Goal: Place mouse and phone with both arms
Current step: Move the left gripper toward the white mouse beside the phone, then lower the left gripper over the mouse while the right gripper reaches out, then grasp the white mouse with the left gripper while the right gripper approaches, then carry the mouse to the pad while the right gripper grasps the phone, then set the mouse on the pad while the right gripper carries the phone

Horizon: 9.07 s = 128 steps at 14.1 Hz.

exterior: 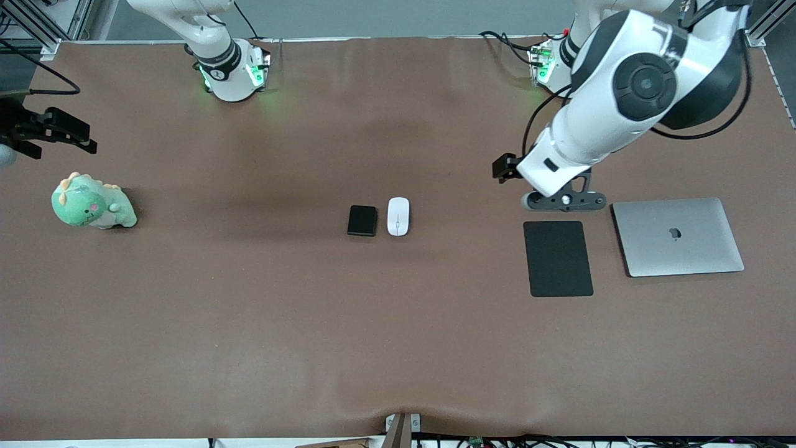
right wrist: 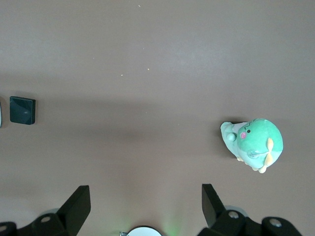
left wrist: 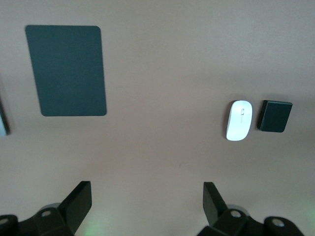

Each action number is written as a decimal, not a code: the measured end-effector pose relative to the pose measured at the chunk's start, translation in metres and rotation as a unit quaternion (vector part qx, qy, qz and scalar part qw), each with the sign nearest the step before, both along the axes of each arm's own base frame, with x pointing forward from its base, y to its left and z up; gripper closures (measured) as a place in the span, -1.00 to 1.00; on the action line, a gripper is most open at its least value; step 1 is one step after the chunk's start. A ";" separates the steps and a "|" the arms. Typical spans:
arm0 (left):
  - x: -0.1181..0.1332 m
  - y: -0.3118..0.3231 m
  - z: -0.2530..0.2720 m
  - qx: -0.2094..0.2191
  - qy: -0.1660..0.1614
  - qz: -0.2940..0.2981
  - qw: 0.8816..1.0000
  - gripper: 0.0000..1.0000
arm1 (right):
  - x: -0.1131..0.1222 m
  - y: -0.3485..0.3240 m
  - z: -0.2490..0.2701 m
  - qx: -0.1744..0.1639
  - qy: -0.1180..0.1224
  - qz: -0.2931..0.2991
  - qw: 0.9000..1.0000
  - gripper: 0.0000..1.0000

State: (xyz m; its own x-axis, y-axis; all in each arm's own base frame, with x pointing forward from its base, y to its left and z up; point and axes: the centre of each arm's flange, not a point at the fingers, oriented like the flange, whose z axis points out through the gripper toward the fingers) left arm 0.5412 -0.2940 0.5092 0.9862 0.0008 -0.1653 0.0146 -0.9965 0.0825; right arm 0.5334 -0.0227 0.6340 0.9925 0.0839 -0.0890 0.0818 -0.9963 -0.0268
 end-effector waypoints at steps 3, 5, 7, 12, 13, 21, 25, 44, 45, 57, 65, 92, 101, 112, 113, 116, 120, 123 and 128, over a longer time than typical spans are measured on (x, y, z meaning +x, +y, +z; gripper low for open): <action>-0.002 -0.029 -0.021 0.002 -0.003 0.016 1.000 -1.00 | 0.002 0.001 -0.003 0.000 0.003 0.001 1.000 -1.00; -0.005 -0.050 -0.039 0.013 -0.010 0.024 1.000 -1.00 | 0.004 0.001 -0.008 0.000 0.008 0.001 1.000 -1.00; -0.012 -0.077 -0.061 0.028 -0.017 0.027 0.999 -1.00 | 0.008 0.001 -0.015 0.000 0.014 0.001 1.000 -1.00; -0.031 -0.127 -0.112 0.049 -0.018 0.013 0.999 -1.00 | 0.023 0.006 -0.045 0.000 0.042 0.005 0.999 -1.00; -0.033 -0.133 -0.119 0.048 -0.018 0.010 0.999 -1.00 | 0.027 0.006 -0.053 0.000 0.049 0.005 0.999 -1.00; -0.053 -0.174 -0.188 0.051 -0.027 -0.029 0.998 -1.00 | 0.040 0.006 -0.088 0.000 0.079 0.006 0.997 -1.00; -0.061 -0.189 -0.212 0.040 -0.039 -0.040 0.998 -1.00 | 0.049 0.012 -0.112 -0.001 0.100 0.010 0.995 -1.00; -0.082 -0.242 -0.322 0.050 -0.094 -0.034 0.994 -1.00 | 0.061 0.088 -0.175 -0.005 0.109 -0.065 0.992 -1.00; -0.083 -0.244 -0.326 0.046 -0.095 -0.035 0.994 -1.00 | 0.062 0.090 -0.180 -0.005 0.109 -0.064 0.992 -1.00; -0.089 -0.250 -0.344 0.047 -0.091 -0.021 0.994 -0.90 | 0.056 0.134 -0.204 -0.013 0.111 -0.056 0.992 -1.00; -0.084 -0.256 -0.335 0.038 -0.101 -0.018 0.994 -0.21 | 0.054 0.177 -0.217 -0.005 0.107 -0.070 0.992 -1.00; 0.077 0.072 -0.156 0.092 -0.091 -0.007 0.992 -0.21 | -0.009 0.422 -0.429 0.008 0.031 -0.083 0.996 -1.00; 0.070 0.197 -0.206 0.055 -0.028 -0.086 0.994 -0.21 | -0.024 0.433 -0.454 0.011 0.020 -0.090 0.996 -1.00; 0.007 0.183 -0.301 0.028 -0.103 -0.046 0.993 -0.21 | -0.030 0.431 -0.463 0.002 0.028 -0.092 0.995 -0.61; 0.007 0.183 -0.302 0.028 -0.103 -0.045 0.993 -0.21 | -0.028 0.426 -0.462 -0.005 0.036 -0.094 0.995 -0.61; 0.008 0.182 -0.312 0.024 -0.111 -0.044 0.993 -0.21 | -0.009 0.402 -0.445 -0.012 0.048 -0.115 0.992 -0.61; 0.006 0.181 -0.335 0.018 -0.116 -0.044 0.992 -0.21 | 0.020 0.354 -0.411 -0.007 0.060 -0.132 0.989 -0.61; 0.008 0.181 -0.336 0.018 -0.117 -0.046 0.992 -0.26 | 0.031 0.322 -0.404 -0.008 0.071 -0.142 0.987 -0.61; 0.011 0.181 -0.334 0.018 -0.122 -0.047 0.991 -1.00 | 0.031 0.260 -0.403 -0.007 0.086 -0.144 0.986 -0.61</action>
